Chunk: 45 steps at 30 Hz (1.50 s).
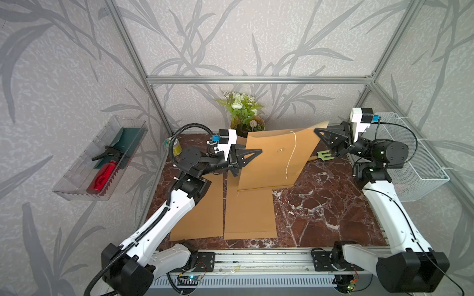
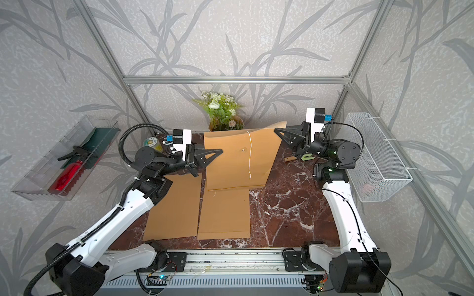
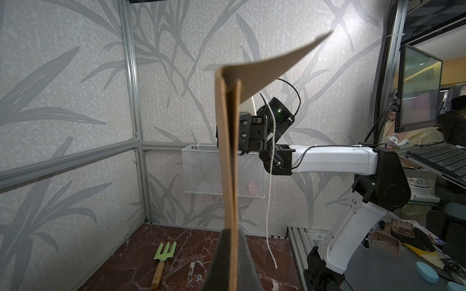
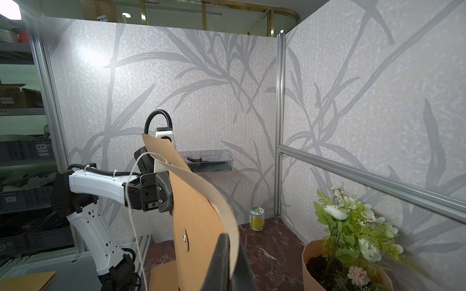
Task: Open the file bag
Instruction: Place the file bag at the center of the board.
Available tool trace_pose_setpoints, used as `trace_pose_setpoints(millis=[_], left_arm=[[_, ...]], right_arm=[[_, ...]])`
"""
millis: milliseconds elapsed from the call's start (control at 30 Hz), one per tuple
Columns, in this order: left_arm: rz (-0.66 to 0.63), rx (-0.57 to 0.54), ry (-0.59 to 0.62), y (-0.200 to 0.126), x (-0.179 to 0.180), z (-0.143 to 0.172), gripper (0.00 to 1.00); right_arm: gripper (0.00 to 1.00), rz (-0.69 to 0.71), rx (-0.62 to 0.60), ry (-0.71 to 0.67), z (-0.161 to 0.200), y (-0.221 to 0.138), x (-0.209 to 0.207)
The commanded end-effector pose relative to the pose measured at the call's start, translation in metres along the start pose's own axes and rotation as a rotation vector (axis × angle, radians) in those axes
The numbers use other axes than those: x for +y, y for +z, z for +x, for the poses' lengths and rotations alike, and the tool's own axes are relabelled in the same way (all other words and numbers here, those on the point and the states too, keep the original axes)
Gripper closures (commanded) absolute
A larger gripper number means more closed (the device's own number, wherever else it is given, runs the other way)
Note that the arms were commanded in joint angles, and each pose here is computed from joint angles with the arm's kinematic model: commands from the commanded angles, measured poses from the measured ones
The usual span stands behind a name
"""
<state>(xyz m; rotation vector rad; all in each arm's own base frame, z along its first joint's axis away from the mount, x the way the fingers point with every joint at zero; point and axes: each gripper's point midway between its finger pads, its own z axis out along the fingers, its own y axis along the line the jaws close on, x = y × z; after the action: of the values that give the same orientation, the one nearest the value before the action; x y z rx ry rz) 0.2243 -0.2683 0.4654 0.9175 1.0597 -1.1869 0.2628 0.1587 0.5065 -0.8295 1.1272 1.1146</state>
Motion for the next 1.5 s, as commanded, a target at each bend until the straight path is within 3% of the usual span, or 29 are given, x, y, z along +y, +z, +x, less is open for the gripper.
trace_pose_setpoints(millis=[0, 133, 267, 633, 1467], left_arm=[[-0.007, -0.026, 0.040, -0.001, -0.002, -0.005, 0.90], [-0.042, -0.039, 0.058, -0.001, 0.004, -0.010, 0.72], [-0.060, -0.044, 0.071, 0.003, 0.011, -0.017, 0.66], [-0.008, -0.069, 0.061, 0.022, 0.021, -0.038, 0.65], [-0.033, -0.041, 0.069, 0.019, 0.020, -0.035, 0.62]], right_arm=[[0.96, -0.027, -0.003, -0.023, -0.003, 0.000, 0.009], [0.99, -0.035, 0.013, -0.012, 0.002, 0.000, 0.011], [1.00, -0.035, 0.035, 0.010, 0.011, -0.002, 0.012], [1.00, -0.028, 0.096, 0.013, 0.032, -0.001, 0.022], [1.00, 0.026, 0.111, 0.004, 0.035, 0.004, 0.007]])
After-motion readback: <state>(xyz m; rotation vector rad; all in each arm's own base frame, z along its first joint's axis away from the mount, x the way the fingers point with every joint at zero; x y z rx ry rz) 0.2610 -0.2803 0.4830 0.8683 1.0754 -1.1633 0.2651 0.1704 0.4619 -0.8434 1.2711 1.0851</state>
